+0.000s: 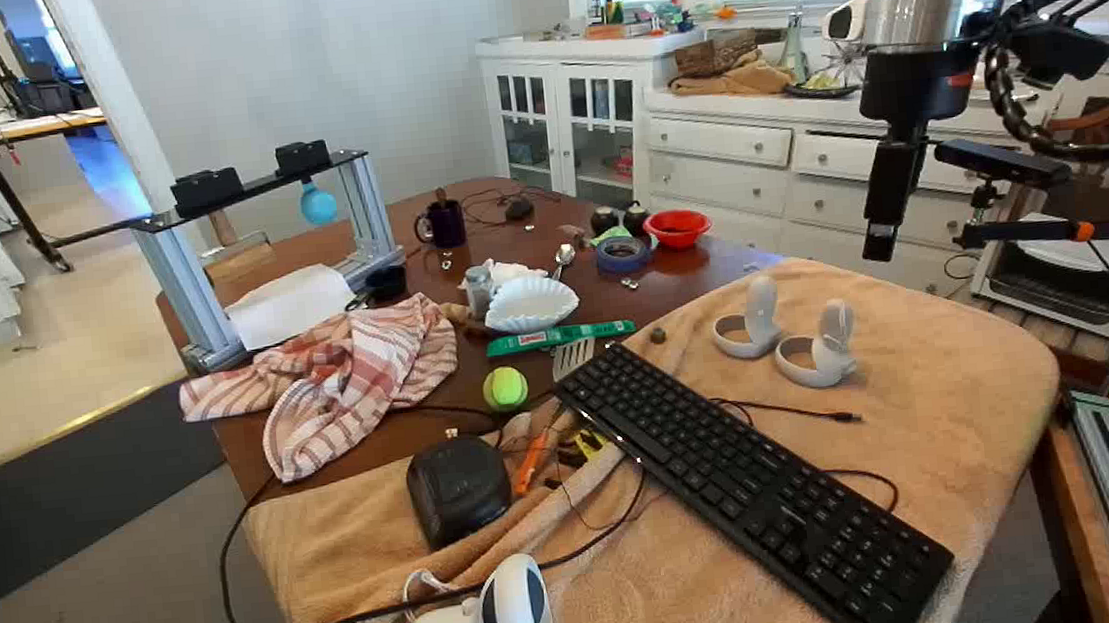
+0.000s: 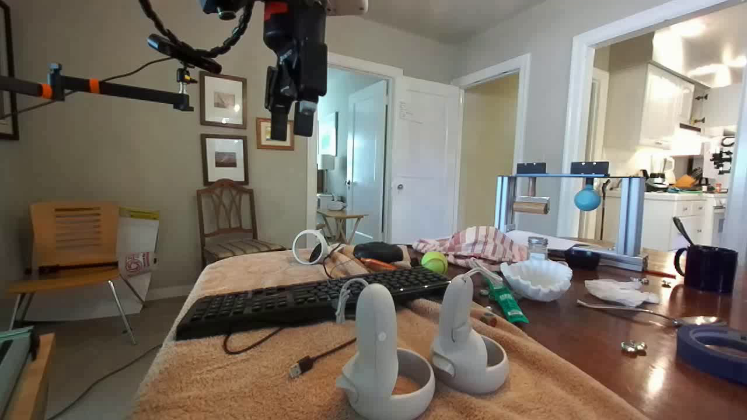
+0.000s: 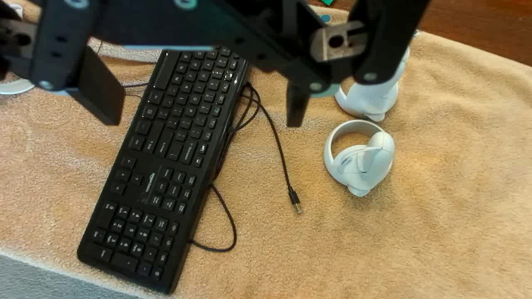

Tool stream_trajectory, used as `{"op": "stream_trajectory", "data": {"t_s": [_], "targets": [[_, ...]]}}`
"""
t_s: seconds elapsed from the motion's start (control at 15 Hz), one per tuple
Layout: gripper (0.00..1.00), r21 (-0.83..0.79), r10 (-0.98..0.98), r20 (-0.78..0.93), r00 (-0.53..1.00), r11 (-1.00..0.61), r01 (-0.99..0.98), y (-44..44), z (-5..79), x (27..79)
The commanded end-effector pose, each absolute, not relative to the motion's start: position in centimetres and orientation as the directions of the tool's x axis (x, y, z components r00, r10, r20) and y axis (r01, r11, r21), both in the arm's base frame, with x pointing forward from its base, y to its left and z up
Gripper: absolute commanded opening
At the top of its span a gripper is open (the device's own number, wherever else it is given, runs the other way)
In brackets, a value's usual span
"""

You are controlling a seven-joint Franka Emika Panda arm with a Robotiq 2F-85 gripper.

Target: Move the white game console on the left to the right

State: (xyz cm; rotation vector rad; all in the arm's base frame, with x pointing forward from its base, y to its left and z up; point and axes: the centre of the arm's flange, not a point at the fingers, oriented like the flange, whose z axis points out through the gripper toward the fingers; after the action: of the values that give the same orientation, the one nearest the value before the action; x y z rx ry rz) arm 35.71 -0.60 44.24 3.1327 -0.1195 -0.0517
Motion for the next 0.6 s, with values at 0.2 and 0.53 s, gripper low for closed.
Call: {"op": "stream_trajectory", "data": {"t_s": [0.2, 0.53], "targets": [[1.0, 0.007, -0.076, -0.033, 0.997, -0.997, -0.076, -0.6, 44.2, 35.7], [1.0, 0.002, 0.0, 0.008, 1.0, -1.0, 0.0, 1.4, 42.1, 40.0]]}}
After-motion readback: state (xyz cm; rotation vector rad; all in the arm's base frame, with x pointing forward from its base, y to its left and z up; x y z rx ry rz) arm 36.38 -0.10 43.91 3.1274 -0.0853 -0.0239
